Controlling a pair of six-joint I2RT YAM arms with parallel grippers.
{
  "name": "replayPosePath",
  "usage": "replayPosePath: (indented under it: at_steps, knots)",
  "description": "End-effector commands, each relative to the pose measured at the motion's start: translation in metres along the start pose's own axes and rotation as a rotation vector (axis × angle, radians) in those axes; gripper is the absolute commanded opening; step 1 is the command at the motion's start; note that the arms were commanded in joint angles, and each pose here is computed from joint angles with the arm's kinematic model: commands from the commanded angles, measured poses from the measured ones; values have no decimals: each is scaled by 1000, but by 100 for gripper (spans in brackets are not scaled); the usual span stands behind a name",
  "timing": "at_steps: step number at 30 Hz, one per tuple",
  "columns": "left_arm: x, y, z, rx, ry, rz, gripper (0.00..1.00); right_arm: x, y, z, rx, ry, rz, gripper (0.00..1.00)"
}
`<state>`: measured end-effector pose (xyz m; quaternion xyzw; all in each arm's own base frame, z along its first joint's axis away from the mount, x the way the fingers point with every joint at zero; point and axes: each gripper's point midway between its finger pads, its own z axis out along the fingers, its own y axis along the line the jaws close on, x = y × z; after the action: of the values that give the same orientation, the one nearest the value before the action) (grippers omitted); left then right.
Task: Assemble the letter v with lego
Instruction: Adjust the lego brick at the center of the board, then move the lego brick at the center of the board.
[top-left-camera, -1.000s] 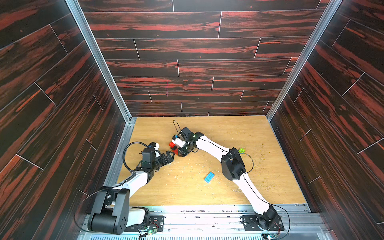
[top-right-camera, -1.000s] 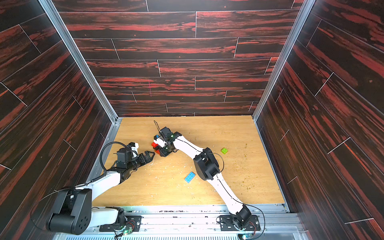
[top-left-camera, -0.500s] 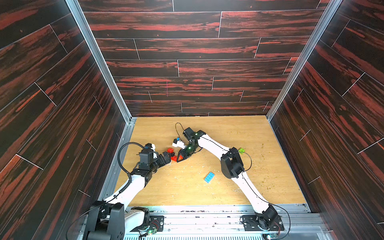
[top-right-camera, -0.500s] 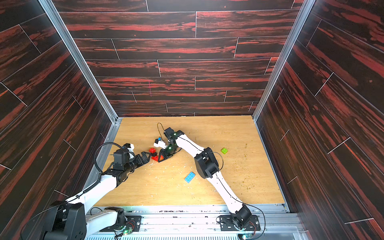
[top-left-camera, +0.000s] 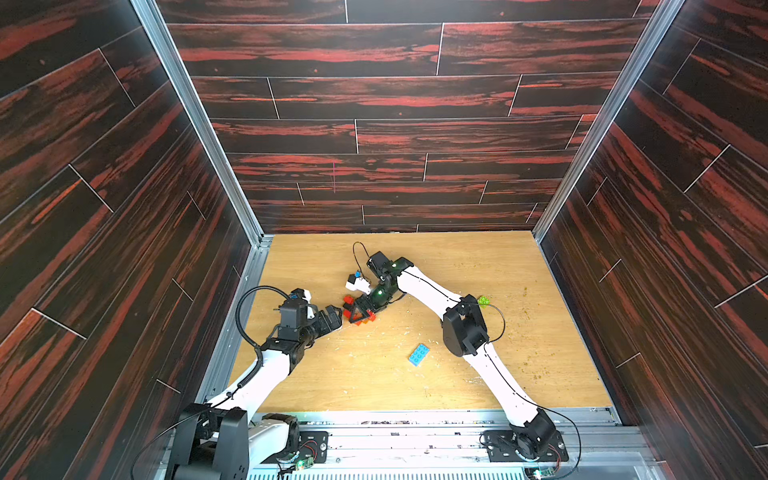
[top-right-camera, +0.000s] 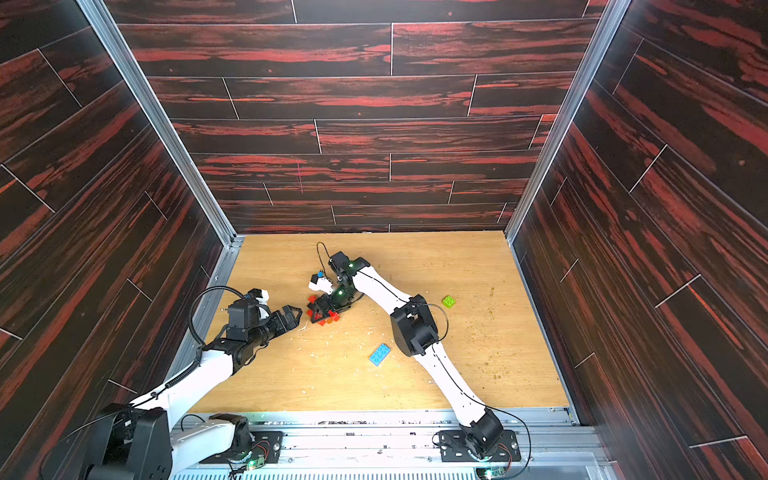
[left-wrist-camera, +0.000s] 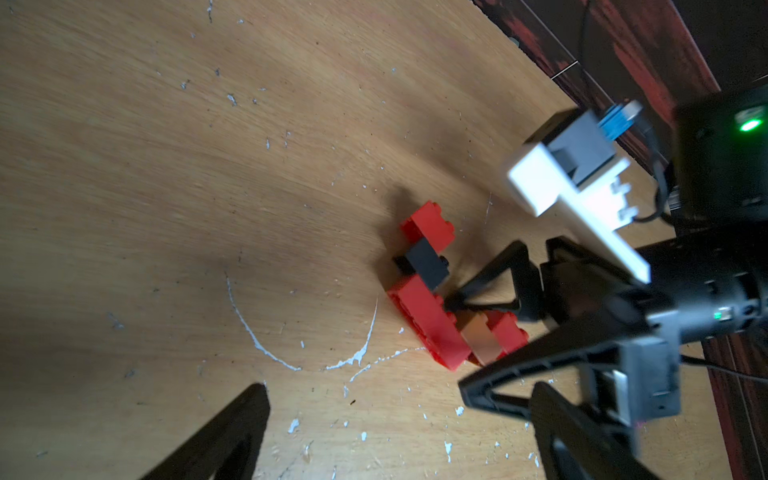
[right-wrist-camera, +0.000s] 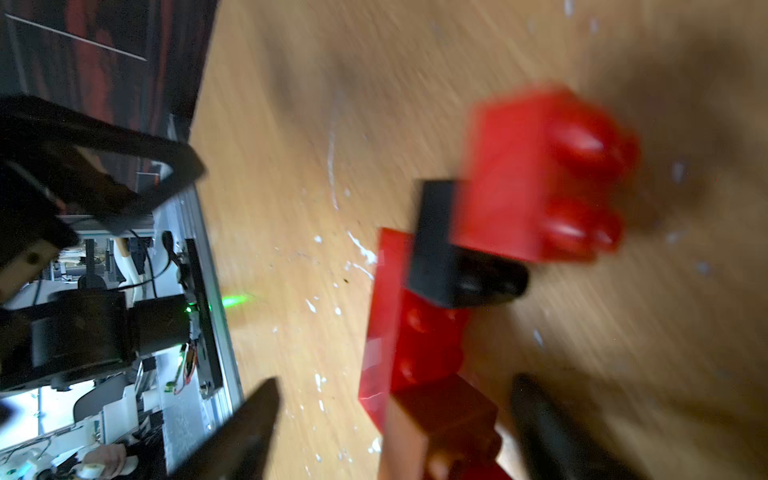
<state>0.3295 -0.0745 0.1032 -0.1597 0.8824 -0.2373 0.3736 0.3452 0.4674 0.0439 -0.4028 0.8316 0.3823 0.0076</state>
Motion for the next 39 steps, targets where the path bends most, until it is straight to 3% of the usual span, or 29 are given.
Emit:
replayPosePath:
  at_steps: [1, 8, 21, 26, 33, 39]
  knots:
    - [1, 0, 1, -12, 10, 21, 100, 22, -39, 18, 106, 61, 88, 99]
    - [5, 2, 4, -26, 41, 44, 100, -2, -52, -7, 256, -29, 63, 98]
    - [38, -1, 15, -205, 211, 260, 100, -61, -34, -113, 503, -331, 12, 98]
    - [50, -1, 24, -285, 287, 326, 100, -53, -48, -156, 712, -397, 62, 98]
    - [56, 0, 39, -377, 347, 411, 100, -25, -55, -190, 761, -470, 158, 98]
    - [63, -6, 58, -366, 379, 410, 100, -2, -56, -204, 758, -482, 183, 98]
